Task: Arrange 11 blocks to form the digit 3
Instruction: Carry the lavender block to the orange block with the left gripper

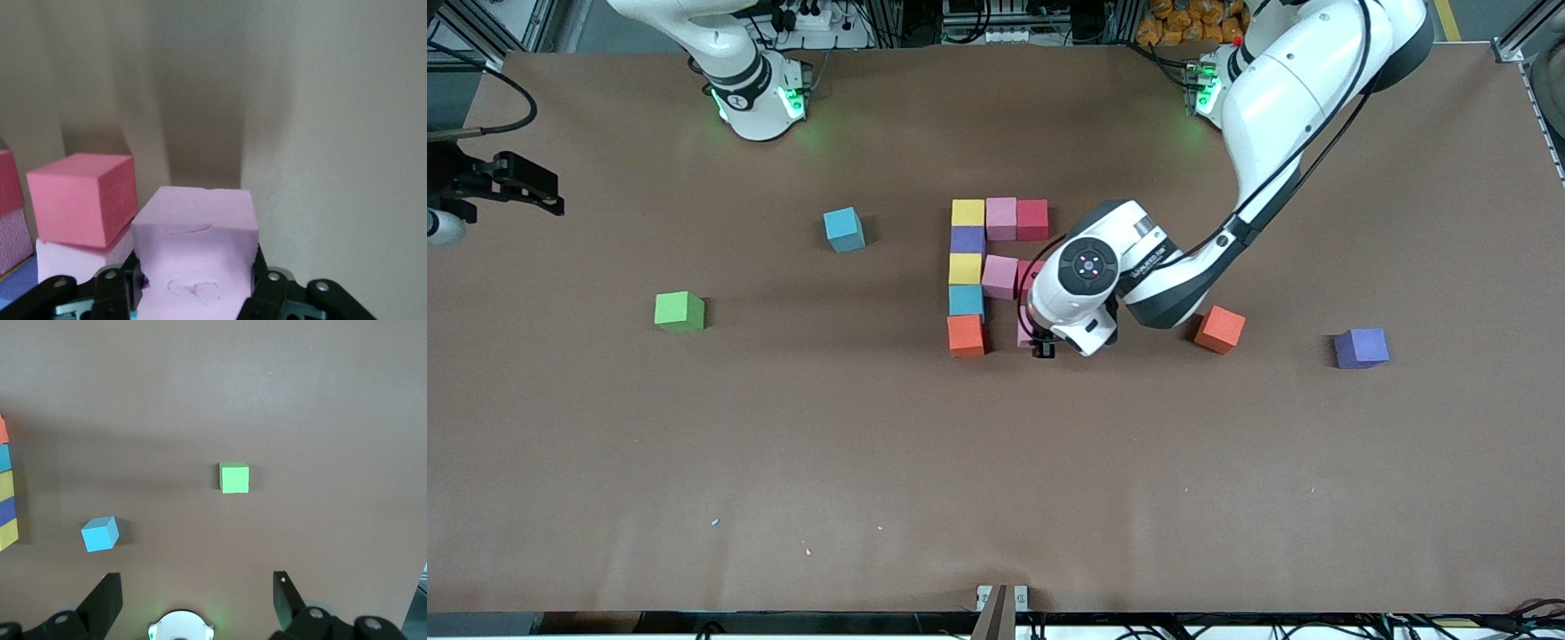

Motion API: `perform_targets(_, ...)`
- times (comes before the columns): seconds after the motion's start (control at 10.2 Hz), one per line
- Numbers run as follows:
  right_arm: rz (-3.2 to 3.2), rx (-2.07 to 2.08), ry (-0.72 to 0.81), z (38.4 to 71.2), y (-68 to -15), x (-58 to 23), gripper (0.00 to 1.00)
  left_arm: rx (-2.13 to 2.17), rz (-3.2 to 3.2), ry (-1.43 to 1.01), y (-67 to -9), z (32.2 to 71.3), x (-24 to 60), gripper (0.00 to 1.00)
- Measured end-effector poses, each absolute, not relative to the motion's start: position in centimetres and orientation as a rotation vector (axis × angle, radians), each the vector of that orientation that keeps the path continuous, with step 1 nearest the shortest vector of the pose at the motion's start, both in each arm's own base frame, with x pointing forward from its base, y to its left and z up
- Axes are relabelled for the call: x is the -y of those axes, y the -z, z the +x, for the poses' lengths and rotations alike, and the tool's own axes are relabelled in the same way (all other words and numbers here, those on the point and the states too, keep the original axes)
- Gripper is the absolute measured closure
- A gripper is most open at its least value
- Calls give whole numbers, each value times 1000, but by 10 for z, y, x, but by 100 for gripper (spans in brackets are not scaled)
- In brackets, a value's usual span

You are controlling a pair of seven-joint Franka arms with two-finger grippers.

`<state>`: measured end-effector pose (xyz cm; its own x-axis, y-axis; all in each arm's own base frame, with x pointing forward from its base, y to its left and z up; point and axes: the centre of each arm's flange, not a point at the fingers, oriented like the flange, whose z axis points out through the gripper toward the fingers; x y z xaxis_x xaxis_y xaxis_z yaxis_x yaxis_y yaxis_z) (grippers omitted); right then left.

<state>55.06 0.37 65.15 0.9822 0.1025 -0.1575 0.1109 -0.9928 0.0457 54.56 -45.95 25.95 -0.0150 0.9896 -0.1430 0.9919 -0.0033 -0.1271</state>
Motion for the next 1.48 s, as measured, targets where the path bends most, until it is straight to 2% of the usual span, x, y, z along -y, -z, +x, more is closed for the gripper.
perform_targets(0.59, 3070, -160, 250, 548, -653, -7, 0, -2259, 2101, 246, -229, 545, 491, 39)
perform_targets(1.48, 3068, -157, 251, 548, -653, -9, 0, -2229, 2139, 240, -214, 538, 506, 39)
